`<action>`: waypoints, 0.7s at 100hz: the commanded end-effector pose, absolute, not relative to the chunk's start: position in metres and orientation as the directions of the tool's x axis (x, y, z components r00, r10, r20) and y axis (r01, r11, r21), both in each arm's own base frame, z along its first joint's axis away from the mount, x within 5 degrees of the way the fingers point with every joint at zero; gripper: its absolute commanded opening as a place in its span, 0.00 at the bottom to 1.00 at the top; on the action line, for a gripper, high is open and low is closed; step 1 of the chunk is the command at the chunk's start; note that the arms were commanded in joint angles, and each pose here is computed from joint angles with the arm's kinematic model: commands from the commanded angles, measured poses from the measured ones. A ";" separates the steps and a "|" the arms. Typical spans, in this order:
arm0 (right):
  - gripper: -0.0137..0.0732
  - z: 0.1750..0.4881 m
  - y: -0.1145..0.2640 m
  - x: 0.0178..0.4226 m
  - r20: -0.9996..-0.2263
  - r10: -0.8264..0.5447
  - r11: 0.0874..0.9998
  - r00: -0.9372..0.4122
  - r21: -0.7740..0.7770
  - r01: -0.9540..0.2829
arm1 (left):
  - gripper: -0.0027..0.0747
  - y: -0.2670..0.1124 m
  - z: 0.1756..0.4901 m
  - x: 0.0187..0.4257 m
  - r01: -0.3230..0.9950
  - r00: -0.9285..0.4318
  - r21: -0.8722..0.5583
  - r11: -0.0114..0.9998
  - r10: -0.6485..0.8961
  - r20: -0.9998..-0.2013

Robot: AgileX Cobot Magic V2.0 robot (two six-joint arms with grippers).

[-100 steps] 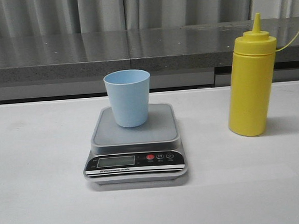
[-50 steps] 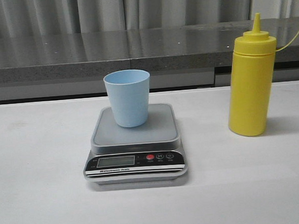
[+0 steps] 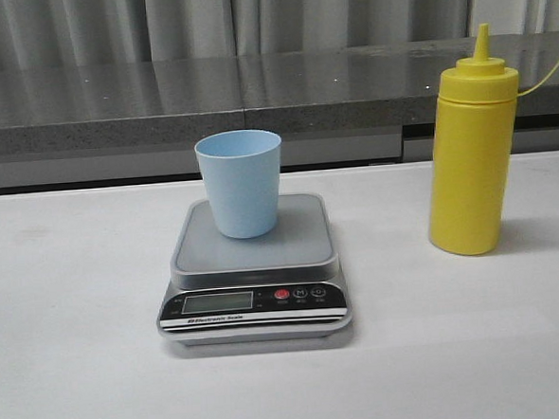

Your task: Pour seasoning into cup on scale with both arms

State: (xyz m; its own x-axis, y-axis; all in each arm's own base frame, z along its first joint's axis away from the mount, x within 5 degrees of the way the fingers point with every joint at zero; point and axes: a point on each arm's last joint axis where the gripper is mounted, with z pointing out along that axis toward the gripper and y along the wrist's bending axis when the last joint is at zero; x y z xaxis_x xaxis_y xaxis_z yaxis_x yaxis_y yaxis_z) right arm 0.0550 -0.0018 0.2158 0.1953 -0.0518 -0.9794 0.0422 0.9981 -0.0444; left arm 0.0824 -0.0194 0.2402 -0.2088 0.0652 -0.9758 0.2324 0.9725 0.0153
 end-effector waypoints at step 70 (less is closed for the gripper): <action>0.09 0.275 -0.002 0.083 -0.992 0.081 0.996 -0.098 0.078 0.038 | 0.01 -0.020 0.256 0.085 0.227 -0.113 0.007 0.974 0.033 -0.993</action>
